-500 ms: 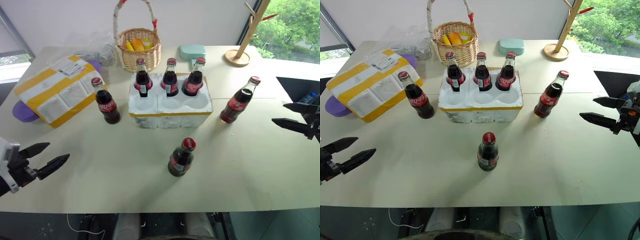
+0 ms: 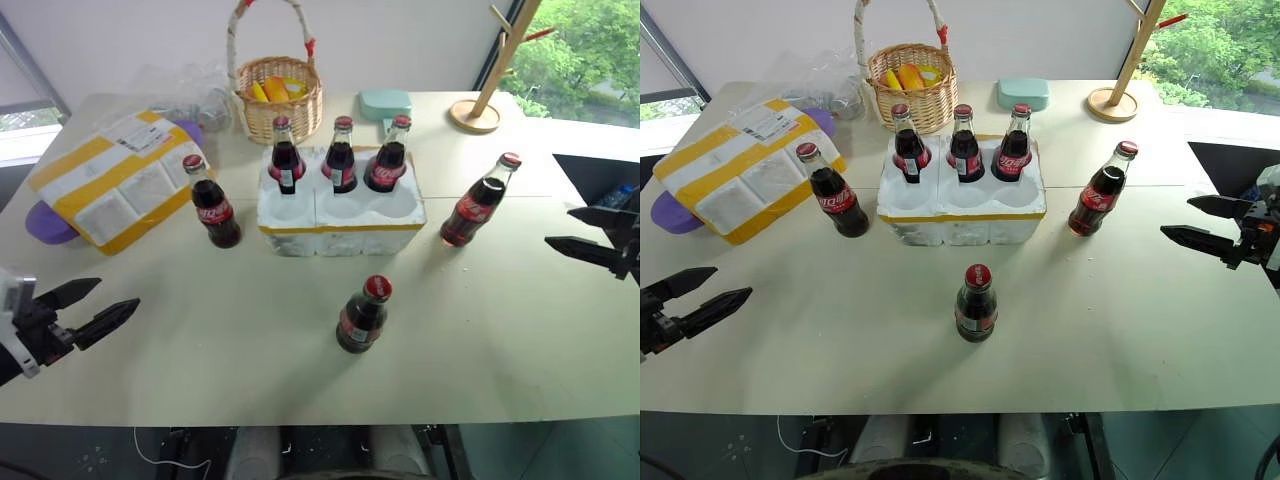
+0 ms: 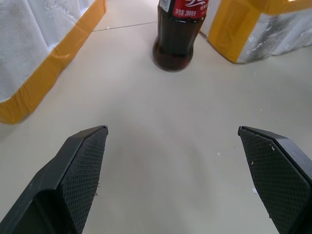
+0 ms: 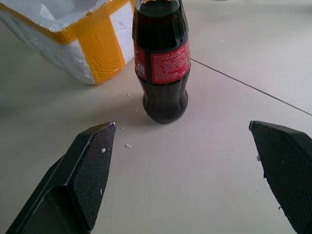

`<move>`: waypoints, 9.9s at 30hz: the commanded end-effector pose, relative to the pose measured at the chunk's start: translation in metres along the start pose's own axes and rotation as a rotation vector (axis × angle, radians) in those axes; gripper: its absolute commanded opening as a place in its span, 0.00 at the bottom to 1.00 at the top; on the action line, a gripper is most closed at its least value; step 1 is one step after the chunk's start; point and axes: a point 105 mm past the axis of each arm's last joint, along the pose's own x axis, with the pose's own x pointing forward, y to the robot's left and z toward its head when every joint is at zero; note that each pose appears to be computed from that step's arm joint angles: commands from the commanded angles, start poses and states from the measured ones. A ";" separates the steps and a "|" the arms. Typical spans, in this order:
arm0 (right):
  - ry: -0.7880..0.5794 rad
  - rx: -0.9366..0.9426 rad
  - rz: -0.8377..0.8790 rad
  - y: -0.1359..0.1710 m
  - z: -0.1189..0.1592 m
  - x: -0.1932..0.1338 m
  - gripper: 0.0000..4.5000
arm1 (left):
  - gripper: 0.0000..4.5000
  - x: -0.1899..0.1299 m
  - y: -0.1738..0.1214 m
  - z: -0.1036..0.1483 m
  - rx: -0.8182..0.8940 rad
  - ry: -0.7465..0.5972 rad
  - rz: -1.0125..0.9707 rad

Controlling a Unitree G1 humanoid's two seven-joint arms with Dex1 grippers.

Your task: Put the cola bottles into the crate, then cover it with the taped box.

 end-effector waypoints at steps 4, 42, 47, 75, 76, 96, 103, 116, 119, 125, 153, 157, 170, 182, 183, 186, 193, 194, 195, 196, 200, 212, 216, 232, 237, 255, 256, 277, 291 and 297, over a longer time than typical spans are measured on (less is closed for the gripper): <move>-0.075 -0.068 0.021 0.002 0.037 -0.010 1.00 | 1.00 0.008 -0.005 0.033 0.081 -0.085 -0.047; -0.219 -0.185 0.508 0.152 0.131 -0.006 1.00 | 1.00 0.192 -0.013 0.054 0.185 -0.105 -0.333; -0.221 -0.187 0.515 0.156 0.131 -0.005 1.00 | 0.70 0.191 -0.020 0.054 0.170 -0.107 -0.389; -0.265 -0.150 0.458 0.159 0.119 0.005 1.00 | 0.63 0.197 -0.112 0.173 0.339 -0.173 -0.804; -0.265 -0.150 0.452 0.159 0.119 0.005 1.00 | 0.63 0.201 -0.113 0.170 0.341 -0.168 -0.808; -0.262 -0.117 0.403 0.157 0.104 0.012 1.00 | 0.63 0.238 -0.109 0.094 0.457 0.024 -0.768; -0.256 -0.116 0.381 0.150 0.102 0.017 1.00 | 1.00 0.236 -0.096 0.102 0.381 -0.027 -0.688; -0.122 -0.068 0.299 0.141 0.055 0.020 1.00 | 1.00 0.113 -0.087 0.148 0.256 -0.113 -0.833; -0.079 -0.067 0.328 0.153 0.037 0.026 1.00 | 1.00 0.081 -0.101 0.131 0.257 -0.023 -0.921; 0.027 -0.058 0.488 0.194 -0.004 0.042 1.00 | 1.00 0.076 -0.118 0.081 0.362 0.121 -0.921; -0.133 0.033 0.755 0.244 -0.008 0.124 1.00 | 1.00 0.103 -0.136 0.086 0.437 0.030 -0.926; -0.131 0.057 0.773 0.249 -0.012 0.125 0.82 | 1.00 0.103 -0.137 0.087 0.440 0.026 -0.923; -0.362 0.020 0.666 0.208 0.068 0.117 0.63 | 1.00 0.108 -0.136 0.091 0.440 -0.004 -0.904; -0.558 0.015 0.392 0.147 0.164 0.167 0.63 | 1.00 0.116 -0.136 0.096 0.441 -0.055 -0.877; -0.540 0.016 0.361 0.143 0.162 0.174 0.63 | 1.00 0.116 -0.136 0.097 0.440 -0.059 -0.874; -0.463 -0.034 0.333 0.141 0.147 0.192 0.63 | 1.00 0.115 -0.137 0.098 0.433 -0.071 -0.864; -0.354 -0.099 0.363 0.150 0.115 0.212 0.63 | 1.00 0.116 -0.133 0.101 0.427 -0.091 -0.825; -0.343 -0.098 0.368 0.152 0.113 0.214 0.63 | 1.00 0.116 -0.133 0.102 0.427 -0.094 -0.822; -0.331 -0.104 0.375 0.154 0.109 0.218 0.63 | 1.00 0.116 -0.133 0.102 0.425 -0.097 -0.820; -0.318 -0.110 0.382 0.157 0.105 0.221 0.63 | 1.00 0.116 -0.133 0.102 0.424 -0.100 -0.819; -0.252 -0.112 0.399 0.163 0.088 0.235 0.72 | 1.00 0.119 -0.133 0.104 0.425 -0.115 -0.814; -0.357 -0.118 0.289 0.150 0.107 0.176 1.00 | 1.00 0.122 -0.140 0.108 0.392 -0.156 -0.829; -0.354 -0.079 0.238 0.154 0.100 0.133 1.00 | 1.00 0.126 -0.143 0.108 0.386 -0.162 -0.849; -0.201 0.165 -0.312 0.105 0.016 0.046 1.00 | 1.00 0.145 -0.157 0.119 0.414 -0.188 -0.961; -0.238 0.199 -0.417 0.083 0.011 0.050 1.00 | 1.00 0.145 -0.159 0.119 0.414 -0.191 -0.964; -0.291 0.275 -0.427 0.034 0.009 0.106 1.00 | 1.00 0.134 -0.152 0.120 0.421 -0.190 -0.887; -0.291 0.278 -0.425 0.033 0.009 0.108 1.00 | 1.00 0.133 -0.152 0.120 0.420 -0.191 -0.884; -0.606 0.075 -0.186 0.071 0.133 0.118 0.62 | 1.00 0.133 -0.150 0.120 0.417 -0.190 -0.866; -0.522 0.015 0.052 0.126 0.130 0.146 0.62 | 1.00 0.128 -0.146 0.118 0.413 -0.192 -0.829; -0.422 -0.073 0.024 0.121 0.111 0.158 0.62 | 1.00 0.128 -0.145 0.118 0.411 -0.194 -0.821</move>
